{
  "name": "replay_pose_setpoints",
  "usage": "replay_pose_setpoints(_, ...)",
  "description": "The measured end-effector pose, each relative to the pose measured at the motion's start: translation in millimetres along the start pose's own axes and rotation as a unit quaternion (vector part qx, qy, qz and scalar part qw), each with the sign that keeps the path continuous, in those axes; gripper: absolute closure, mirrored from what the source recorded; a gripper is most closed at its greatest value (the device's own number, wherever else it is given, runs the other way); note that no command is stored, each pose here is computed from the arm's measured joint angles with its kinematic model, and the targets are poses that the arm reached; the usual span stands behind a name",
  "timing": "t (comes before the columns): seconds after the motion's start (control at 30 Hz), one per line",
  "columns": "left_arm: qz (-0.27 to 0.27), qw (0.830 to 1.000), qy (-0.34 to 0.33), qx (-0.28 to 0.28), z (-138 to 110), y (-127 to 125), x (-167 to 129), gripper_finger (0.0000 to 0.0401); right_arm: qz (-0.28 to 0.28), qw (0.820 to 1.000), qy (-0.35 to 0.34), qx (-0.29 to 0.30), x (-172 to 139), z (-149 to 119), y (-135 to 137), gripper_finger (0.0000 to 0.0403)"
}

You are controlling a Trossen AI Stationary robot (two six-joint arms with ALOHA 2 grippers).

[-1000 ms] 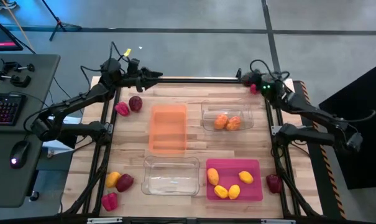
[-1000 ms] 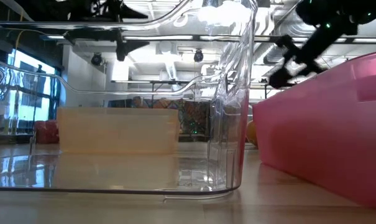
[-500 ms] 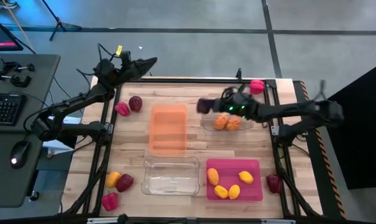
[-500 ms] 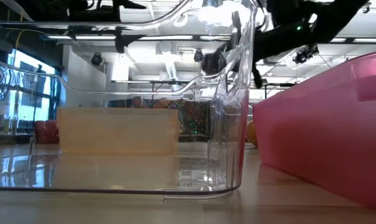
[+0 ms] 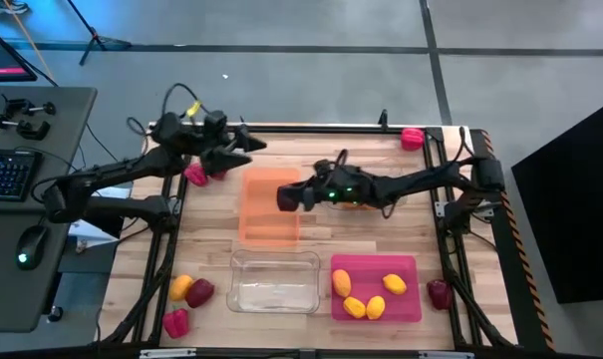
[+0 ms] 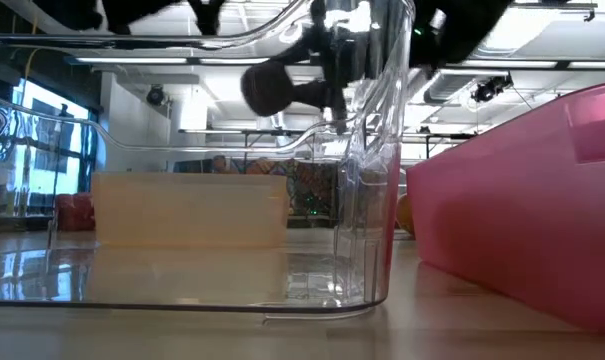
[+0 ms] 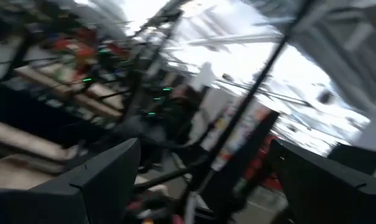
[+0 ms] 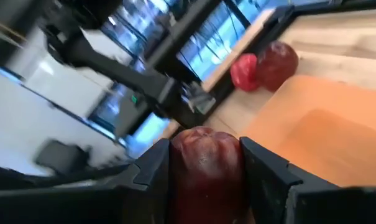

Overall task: Sort produce into baskets
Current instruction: Put the top right apple into the orange bin, then put the top apple into the orange bin

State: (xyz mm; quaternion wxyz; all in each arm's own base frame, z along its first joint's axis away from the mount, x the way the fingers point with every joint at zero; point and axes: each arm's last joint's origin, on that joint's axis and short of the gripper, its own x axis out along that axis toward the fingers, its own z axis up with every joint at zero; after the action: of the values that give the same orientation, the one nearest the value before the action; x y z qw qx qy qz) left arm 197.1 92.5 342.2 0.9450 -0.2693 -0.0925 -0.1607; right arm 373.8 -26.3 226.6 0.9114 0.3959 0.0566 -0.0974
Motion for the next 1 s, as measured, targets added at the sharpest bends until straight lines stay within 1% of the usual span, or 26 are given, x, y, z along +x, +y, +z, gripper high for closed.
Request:
replay_pose_setpoints(0.13, -0.059, 0.998, 0.006, 0.033, 8, -34, -13, 0.0055, -0.04, 0.997, 0.046, -0.047, 18, 5, 13, 0.0254)
replay_pose_setpoints(0.23, -0.068, 0.997, -0.001, 0.047, 12, -57, -27, 0.0055, -0.071, 0.99, 0.083, -0.084, 27, 11, 20, 0.025)
replay_pose_setpoints(0.3, -0.054, 0.997, -0.002, 0.051, 11, -66, -36, 0.0055, -0.086, 0.985, 0.102, -0.106, 31, 15, 24, 0.0238)
replay_pose_setpoints(0.4, -0.015, 0.999, 0.002, 0.049, 7, -73, -46, 0.0055, -0.101, 0.978, 0.123, -0.134, 33, 22, 30, 0.0203)
replay_pose_setpoints(0.53, 0.04, 0.998, -0.008, 0.056, 2, -77, -55, 0.0055, -0.109, 0.973, 0.133, -0.151, 32, 32, 40, 0.0148)
replay_pose_setpoints(0.67, 0.063, 0.995, -0.04, 0.069, 5, -80, -58, 0.0055, -0.104, 0.973, 0.131, -0.161, 32, 44, 53, 0.0107)
replay_pose_setpoints(0.73, 0.073, 0.994, -0.058, 0.064, 7, -80, -58, 0.0055, -0.093, 0.969, 0.136, -0.185, 29, 52, 61, 0.0097)
replay_pose_setpoints(0.83, 0.093, 0.991, -0.077, 0.058, 8, -79, -59, 0.0055, -0.094, 0.958, 0.144, -0.231, 18, 67, 75, 0.0094)
replay_pose_setpoints(0.93, 0.122, 0.987, -0.1, 0.02, 6, -73, -56, 0.0055, -0.115, 0.946, 0.148, -0.264, -3, 84, 86, 0.0094)
replay_pose_setpoints(1.0, 0.155, 0.982, -0.108, -0.01, -1, -64, -53, 0.0055, -0.134, 0.94, 0.148, -0.278, -20, 91, 88, 0.0094)
